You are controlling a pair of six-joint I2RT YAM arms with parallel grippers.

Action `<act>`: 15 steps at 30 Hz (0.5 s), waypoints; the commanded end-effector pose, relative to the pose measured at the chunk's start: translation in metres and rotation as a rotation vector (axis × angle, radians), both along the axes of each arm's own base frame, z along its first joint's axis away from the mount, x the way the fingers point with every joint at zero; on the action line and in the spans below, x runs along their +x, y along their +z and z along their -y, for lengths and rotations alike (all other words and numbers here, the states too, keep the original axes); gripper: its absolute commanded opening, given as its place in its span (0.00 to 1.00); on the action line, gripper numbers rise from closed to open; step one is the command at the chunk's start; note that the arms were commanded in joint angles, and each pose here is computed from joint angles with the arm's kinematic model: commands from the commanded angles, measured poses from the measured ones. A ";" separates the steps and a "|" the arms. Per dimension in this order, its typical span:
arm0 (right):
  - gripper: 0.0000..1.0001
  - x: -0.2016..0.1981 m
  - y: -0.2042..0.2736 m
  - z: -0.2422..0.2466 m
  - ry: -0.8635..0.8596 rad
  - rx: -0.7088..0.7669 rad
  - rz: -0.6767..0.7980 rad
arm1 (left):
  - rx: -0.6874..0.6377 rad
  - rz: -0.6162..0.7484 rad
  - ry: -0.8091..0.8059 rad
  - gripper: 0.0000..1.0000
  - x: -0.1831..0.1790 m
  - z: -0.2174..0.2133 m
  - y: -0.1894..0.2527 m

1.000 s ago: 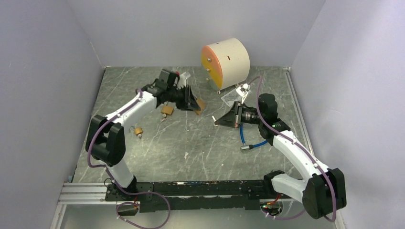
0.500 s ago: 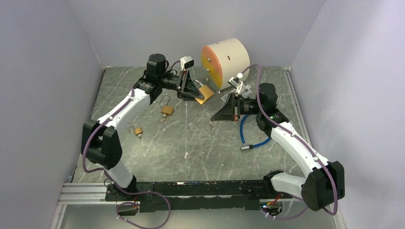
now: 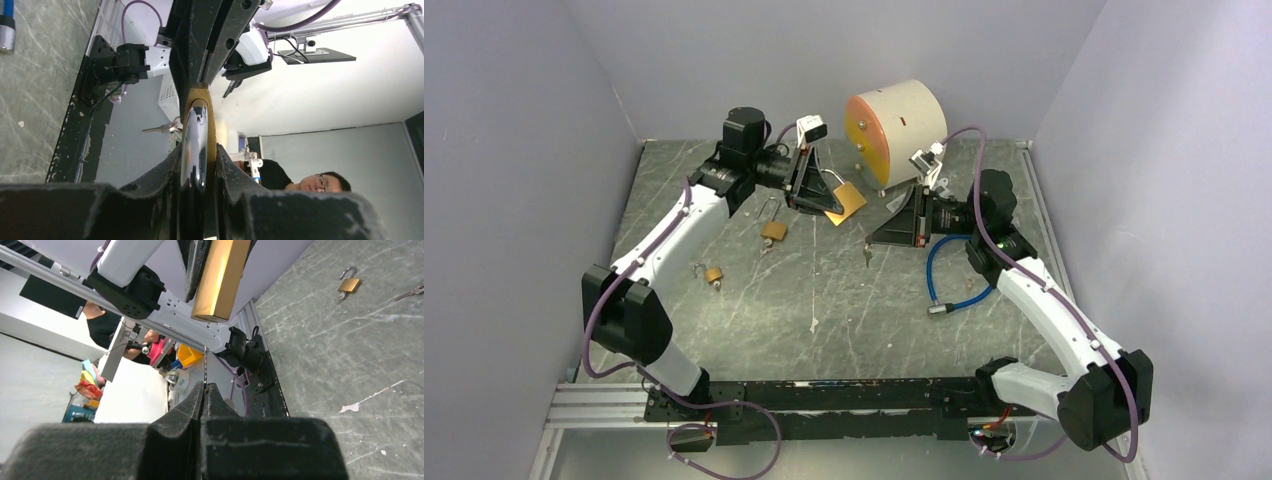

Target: Unlock with the key

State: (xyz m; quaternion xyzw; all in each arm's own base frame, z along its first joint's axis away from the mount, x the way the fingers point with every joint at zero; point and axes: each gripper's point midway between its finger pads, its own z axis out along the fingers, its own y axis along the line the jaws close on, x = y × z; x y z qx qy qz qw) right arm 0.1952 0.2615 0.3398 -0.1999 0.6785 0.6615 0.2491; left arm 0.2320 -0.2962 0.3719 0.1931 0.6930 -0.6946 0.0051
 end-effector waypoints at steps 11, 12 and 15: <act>0.00 0.006 0.037 -0.004 0.004 0.077 0.086 | -0.028 0.131 0.009 0.02 -0.019 -0.010 0.023; 0.00 0.006 0.037 -0.005 0.007 0.075 0.083 | -0.030 0.139 0.011 0.03 -0.020 -0.010 0.024; 0.00 0.009 0.036 -0.006 0.006 0.076 0.076 | -0.033 0.149 0.013 0.03 -0.021 -0.011 0.025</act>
